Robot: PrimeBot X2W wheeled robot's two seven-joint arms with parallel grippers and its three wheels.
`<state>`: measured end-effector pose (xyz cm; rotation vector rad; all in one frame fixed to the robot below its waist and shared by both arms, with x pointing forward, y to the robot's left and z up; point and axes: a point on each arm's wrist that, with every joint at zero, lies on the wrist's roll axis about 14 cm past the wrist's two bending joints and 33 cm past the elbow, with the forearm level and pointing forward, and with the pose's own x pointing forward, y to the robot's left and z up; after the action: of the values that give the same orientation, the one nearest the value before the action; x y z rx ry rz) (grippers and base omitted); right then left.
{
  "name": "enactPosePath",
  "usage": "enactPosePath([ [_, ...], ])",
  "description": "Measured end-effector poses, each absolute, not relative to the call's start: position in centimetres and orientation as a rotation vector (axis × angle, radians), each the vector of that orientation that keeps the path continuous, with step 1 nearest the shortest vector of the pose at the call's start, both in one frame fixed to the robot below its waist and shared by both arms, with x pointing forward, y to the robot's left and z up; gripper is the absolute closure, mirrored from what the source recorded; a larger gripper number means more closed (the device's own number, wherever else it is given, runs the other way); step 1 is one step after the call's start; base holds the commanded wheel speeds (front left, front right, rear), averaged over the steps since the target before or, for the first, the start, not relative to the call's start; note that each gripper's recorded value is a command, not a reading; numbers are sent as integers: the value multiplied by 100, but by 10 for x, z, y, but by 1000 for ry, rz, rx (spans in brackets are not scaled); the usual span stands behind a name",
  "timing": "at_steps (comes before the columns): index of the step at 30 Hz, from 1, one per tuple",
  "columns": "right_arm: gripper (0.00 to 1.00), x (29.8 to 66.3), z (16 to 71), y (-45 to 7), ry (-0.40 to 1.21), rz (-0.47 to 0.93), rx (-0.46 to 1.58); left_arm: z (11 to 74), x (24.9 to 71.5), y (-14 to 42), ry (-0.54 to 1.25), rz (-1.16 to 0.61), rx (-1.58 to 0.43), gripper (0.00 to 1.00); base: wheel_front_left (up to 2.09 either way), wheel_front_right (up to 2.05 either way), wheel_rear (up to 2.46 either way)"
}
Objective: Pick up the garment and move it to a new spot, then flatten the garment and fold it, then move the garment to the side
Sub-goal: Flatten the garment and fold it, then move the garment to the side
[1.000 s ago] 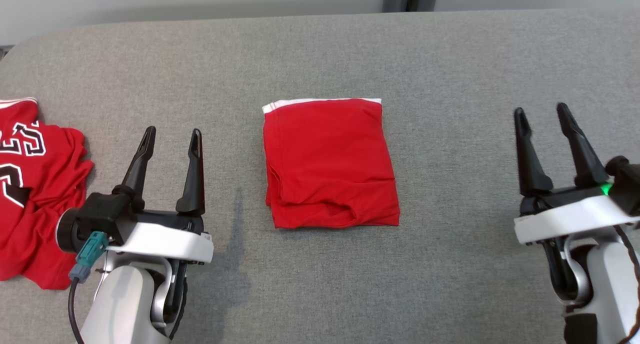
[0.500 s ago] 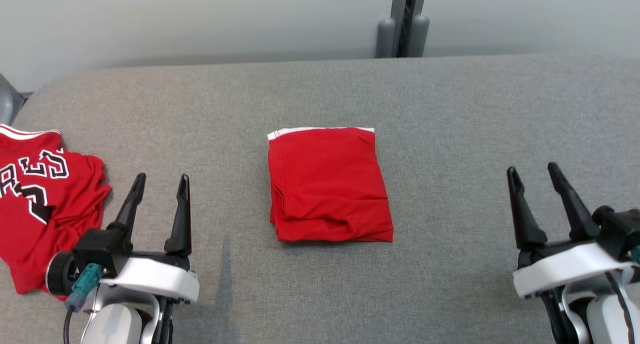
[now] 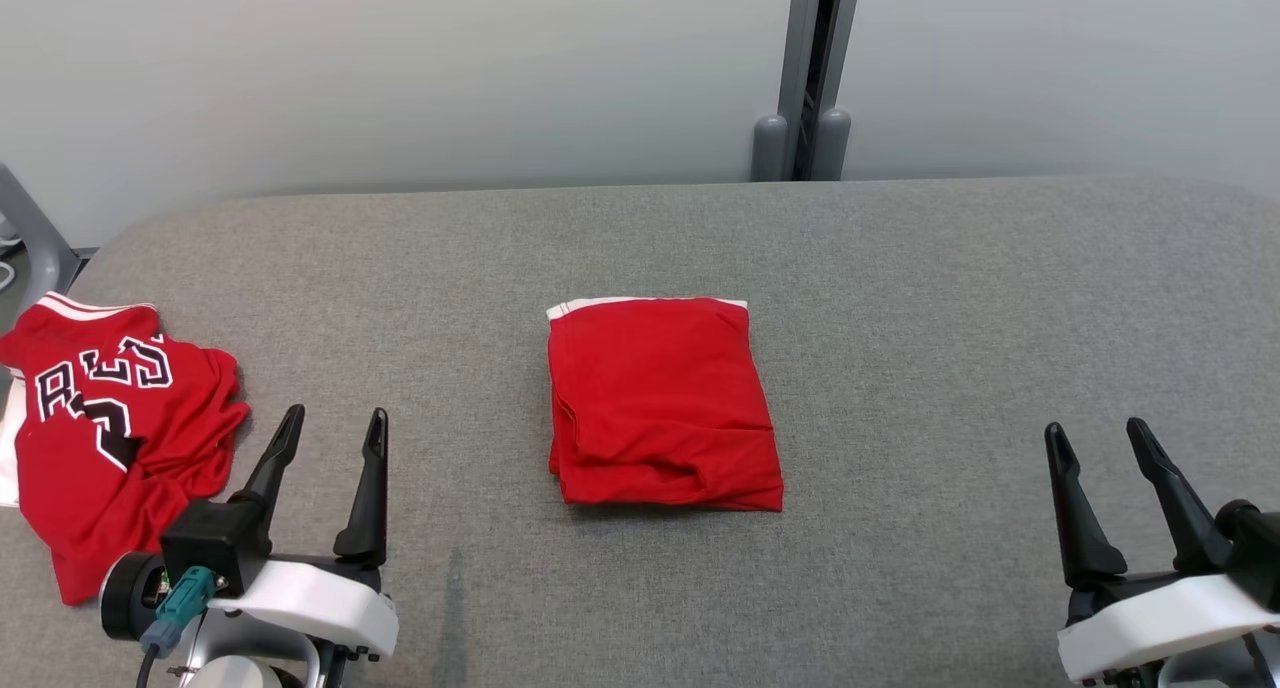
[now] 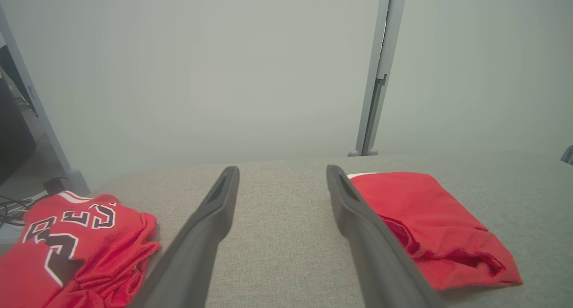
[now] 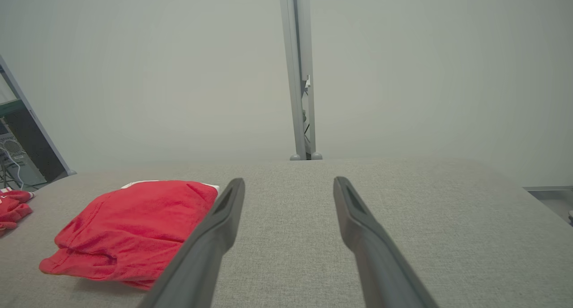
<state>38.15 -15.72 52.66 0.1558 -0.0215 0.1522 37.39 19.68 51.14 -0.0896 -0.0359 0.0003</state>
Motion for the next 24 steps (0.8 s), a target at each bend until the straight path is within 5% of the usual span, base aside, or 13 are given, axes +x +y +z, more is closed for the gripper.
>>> enactPosePath([
  [24,0,377,532,-159,-22,142,148,507,370,200,-14,12,-80,0,0,0,0],
])
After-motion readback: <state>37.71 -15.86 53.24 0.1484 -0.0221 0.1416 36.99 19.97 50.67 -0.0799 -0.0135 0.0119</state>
